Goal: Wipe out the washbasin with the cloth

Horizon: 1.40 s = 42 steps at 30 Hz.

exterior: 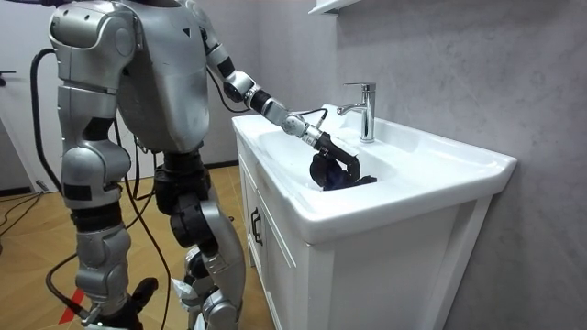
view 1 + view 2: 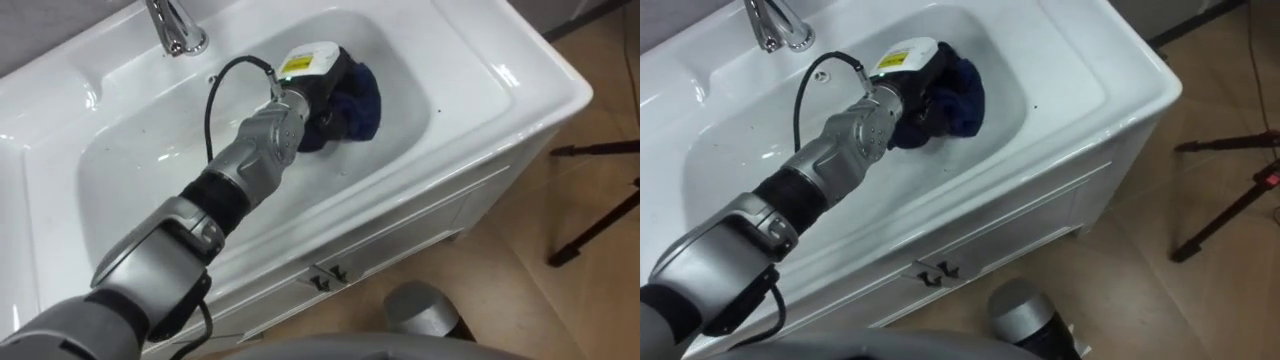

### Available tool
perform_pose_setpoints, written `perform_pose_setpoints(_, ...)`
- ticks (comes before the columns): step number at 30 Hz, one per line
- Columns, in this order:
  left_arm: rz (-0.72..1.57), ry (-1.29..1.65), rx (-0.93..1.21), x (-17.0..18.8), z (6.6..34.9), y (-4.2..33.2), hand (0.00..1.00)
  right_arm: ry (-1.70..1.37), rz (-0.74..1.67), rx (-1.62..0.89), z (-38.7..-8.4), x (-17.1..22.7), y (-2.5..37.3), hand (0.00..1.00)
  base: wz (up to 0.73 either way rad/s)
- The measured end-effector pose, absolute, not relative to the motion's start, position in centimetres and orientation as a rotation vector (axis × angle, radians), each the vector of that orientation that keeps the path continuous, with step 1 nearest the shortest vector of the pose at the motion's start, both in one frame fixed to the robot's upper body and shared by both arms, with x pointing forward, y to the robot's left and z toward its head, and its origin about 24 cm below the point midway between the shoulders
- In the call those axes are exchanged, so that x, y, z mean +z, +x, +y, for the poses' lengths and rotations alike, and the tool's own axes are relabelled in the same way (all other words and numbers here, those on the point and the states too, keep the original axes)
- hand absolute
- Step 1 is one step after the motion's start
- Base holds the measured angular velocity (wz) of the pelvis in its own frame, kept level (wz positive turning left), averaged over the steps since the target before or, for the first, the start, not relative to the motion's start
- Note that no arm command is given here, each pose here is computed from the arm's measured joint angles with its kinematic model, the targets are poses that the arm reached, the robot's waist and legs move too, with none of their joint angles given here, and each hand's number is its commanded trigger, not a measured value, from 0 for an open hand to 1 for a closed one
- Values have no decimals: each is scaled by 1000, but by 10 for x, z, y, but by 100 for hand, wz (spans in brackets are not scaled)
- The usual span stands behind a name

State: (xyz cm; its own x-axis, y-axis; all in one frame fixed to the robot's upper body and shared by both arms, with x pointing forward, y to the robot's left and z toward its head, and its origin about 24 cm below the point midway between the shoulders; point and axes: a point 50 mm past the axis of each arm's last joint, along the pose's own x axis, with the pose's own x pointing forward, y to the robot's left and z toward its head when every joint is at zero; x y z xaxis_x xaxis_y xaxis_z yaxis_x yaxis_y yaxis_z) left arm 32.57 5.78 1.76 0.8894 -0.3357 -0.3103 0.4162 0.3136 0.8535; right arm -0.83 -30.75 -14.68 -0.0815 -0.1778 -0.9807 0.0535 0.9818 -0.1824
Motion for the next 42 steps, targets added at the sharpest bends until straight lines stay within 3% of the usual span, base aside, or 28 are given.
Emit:
perform_pose_setpoints(11, 87, 1114, -498, 19, 58, 326, 100, -98, 1692, -205, -306, -146, -28, 0, -1)
perform_pose_setpoints(21, 98, 1117, -522, 7, 59, 318, 100, -80, 1681, -181, -304, -147, -22, 0, -1)
perform_pose_setpoints(31, 317, 1091, -379, -52, 119, 285, 100, -115, 1667, -156, -297, -150, -19, 0, -11)
perform_pose_setpoints(38, 410, 1184, -244, -58, 177, 280, 100, -111, 1616, -157, -294, -152, -4, 0, 16)
perform_pose_setpoints(42, 418, 1289, -224, -57, 196, 278, 100, -134, 1596, -177, -296, -151, 1, 0, 37)
